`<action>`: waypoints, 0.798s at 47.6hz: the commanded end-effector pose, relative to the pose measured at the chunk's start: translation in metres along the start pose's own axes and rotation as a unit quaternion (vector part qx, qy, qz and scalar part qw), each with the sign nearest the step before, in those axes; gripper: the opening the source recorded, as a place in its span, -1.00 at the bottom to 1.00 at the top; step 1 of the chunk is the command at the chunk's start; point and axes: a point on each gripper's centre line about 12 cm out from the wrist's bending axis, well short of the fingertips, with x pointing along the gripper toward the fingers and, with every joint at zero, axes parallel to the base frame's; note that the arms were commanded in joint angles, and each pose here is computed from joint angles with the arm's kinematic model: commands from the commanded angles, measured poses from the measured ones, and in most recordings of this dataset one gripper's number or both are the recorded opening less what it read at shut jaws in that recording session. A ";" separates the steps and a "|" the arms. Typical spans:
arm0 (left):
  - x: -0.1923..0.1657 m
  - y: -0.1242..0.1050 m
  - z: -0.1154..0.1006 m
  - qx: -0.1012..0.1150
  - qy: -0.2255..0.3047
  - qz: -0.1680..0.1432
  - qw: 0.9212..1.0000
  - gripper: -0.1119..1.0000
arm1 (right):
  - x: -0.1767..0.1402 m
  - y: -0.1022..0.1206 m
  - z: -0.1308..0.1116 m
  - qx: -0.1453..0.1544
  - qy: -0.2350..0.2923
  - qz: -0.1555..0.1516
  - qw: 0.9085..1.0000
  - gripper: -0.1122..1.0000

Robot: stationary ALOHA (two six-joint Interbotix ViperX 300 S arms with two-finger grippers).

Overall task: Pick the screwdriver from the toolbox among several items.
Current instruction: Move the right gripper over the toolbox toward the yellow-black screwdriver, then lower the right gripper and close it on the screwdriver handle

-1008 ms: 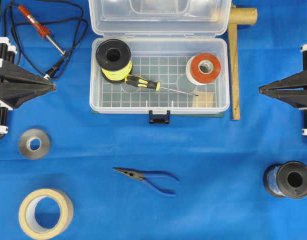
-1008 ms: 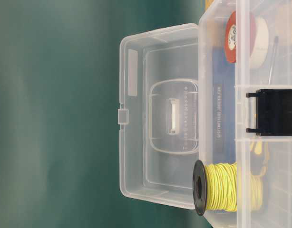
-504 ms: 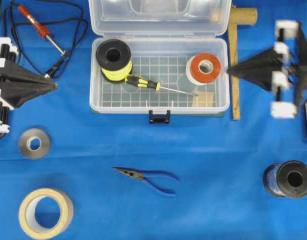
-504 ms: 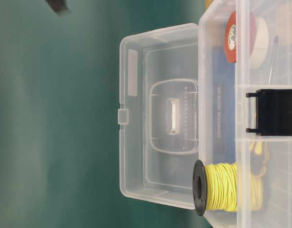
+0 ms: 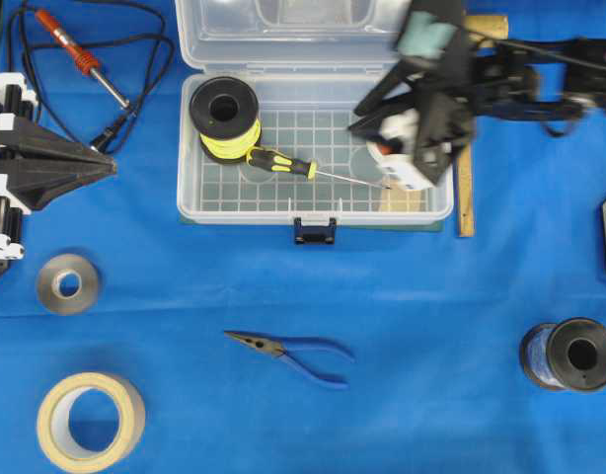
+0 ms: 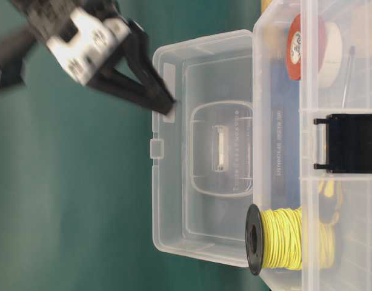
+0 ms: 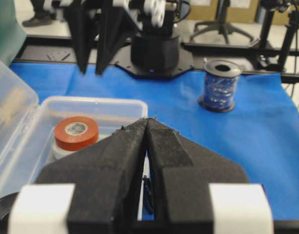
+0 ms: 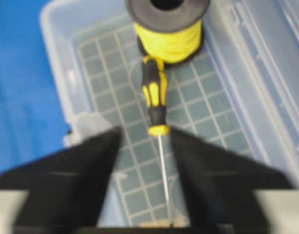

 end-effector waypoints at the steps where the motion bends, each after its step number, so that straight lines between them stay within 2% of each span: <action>1: 0.002 0.001 0.002 -0.001 -0.002 0.002 1.000 -0.80 | 0.014 0.003 0.014 -0.002 0.012 -0.008 1.000 0.24; 4: 0.001 0.001 0.000 -0.001 0.000 0.002 1.000 -0.80 | 0.031 0.002 0.012 -0.002 0.035 -0.017 0.999 0.55; 6: 0.001 0.001 0.000 -0.001 -0.002 0.003 1.000 -0.80 | 0.043 0.000 0.010 -0.002 0.050 -0.023 0.999 0.65; 12: 0.001 0.001 -0.002 0.000 0.002 0.002 1.000 -0.80 | 0.082 -0.006 -0.001 0.000 0.094 -0.040 0.995 0.56; 18: 0.000 0.001 -0.004 0.000 0.005 0.002 1.000 -0.80 | 0.112 -0.011 -0.011 -0.002 0.122 -0.049 0.991 0.58; 31: -0.001 0.001 -0.008 0.000 0.010 0.002 1.000 -0.80 | 0.148 -0.018 -0.026 -0.007 0.151 -0.059 0.987 0.57; 38: -0.001 0.001 -0.010 0.001 0.012 0.002 1.000 -0.80 | 0.156 -0.021 -0.032 -0.013 0.160 -0.062 0.985 0.55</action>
